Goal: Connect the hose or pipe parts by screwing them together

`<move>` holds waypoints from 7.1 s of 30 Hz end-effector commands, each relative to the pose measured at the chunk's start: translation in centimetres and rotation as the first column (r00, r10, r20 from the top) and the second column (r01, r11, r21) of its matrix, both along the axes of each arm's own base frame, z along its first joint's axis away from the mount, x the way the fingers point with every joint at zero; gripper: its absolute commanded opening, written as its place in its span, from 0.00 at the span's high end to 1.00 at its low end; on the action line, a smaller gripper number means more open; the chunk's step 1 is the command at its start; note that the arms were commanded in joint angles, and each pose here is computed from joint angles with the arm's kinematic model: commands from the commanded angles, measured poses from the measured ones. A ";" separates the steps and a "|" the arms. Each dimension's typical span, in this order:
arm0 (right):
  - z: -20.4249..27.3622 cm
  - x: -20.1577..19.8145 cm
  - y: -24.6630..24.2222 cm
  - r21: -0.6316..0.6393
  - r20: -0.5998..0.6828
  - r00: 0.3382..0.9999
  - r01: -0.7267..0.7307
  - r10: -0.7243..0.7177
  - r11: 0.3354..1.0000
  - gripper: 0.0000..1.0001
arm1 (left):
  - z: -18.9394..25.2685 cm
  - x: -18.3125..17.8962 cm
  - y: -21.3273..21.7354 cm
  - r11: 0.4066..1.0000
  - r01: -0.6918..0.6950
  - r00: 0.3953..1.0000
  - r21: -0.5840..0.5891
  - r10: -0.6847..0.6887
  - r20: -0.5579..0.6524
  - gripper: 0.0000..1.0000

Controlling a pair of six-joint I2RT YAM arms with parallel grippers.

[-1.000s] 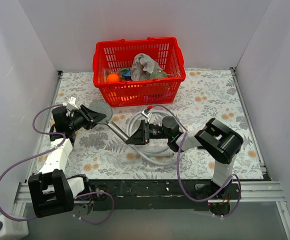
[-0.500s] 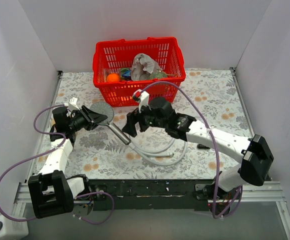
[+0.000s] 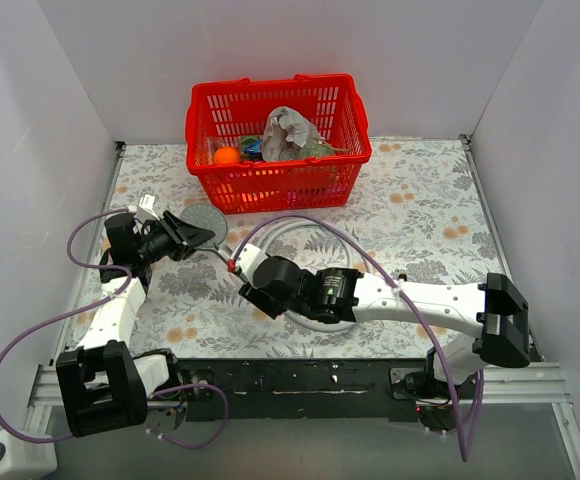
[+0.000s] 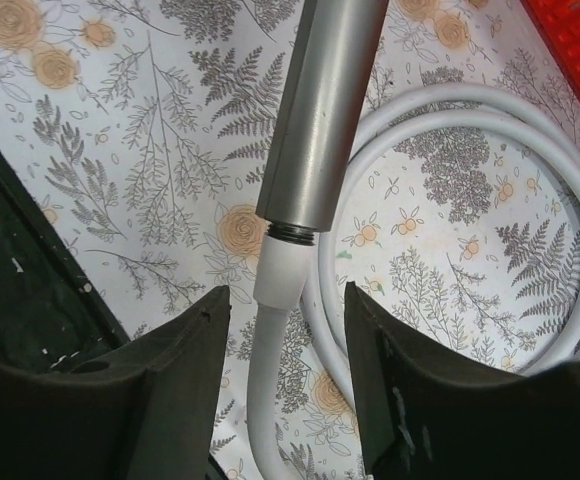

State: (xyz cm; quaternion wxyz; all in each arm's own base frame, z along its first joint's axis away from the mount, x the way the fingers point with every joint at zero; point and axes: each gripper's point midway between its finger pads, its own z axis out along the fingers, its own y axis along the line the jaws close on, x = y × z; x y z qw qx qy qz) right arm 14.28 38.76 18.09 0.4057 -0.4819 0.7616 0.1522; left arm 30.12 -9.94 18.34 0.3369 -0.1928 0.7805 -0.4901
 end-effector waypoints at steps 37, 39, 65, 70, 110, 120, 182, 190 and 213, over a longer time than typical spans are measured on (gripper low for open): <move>8.3 -2.8 3.8 0.837 -0.353 0.687 -0.073 0.636 0.543 0.89 | 4.2 -1.3 -1.4 0.993 0.111 0.990 -0.043 -0.107 0.087 1.00; 8.9 -2.3 3.2 0.873 -0.301 0.689 -0.080 0.659 0.482 0.83 | 4.3 -1.3 -1.4 0.993 0.110 0.990 -0.042 -0.106 0.088 1.00; 1.7 8.9 -12.5 0.328 -0.332 0.800 0.595 -0.499 0.734 0.03 | -3.7 -0.2 -0.3 0.879 0.177 0.955 0.442 -0.261 0.137 0.84; -0.5 8.3 -14.2 0.285 -0.433 0.740 0.654 -0.515 0.700 0.02 | -6.2 0.0 -1.3 0.767 0.207 0.928 0.608 -0.350 0.125 0.76; 2.1 9.7 -18.5 0.305 -0.402 0.682 0.729 -0.611 0.613 0.02 | -1.4 0.1 3.0 0.859 0.169 0.968 0.483 -0.236 0.082 0.08; 0.5 10.7 -20.9 0.271 -0.499 0.620 0.775 -0.605 0.571 0.02 | 2.6 -3.9 2.4 0.725 0.234 0.869 0.648 -0.454 0.195 0.07; 0.1 7.2 -31.7 0.199 -0.503 0.214 0.971 -0.837 0.129 0.18 | -13.6 -14.1 -31.2 -0.051 0.454 -0.033 0.889 -0.999 -0.041 0.42; 0.7 7.2 -32.1 0.218 -0.490 0.215 0.968 -0.844 0.120 0.18 | -14.3 -14.1 -31.5 -0.061 0.479 -0.023 0.876 -0.998 -0.057 0.47; 0.9 7.1 -32.4 0.217 -0.466 0.220 0.967 -0.857 0.131 0.17 | -16.2 -14.9 -28.5 -0.126 0.520 0.045 0.845 -0.984 -0.174 0.40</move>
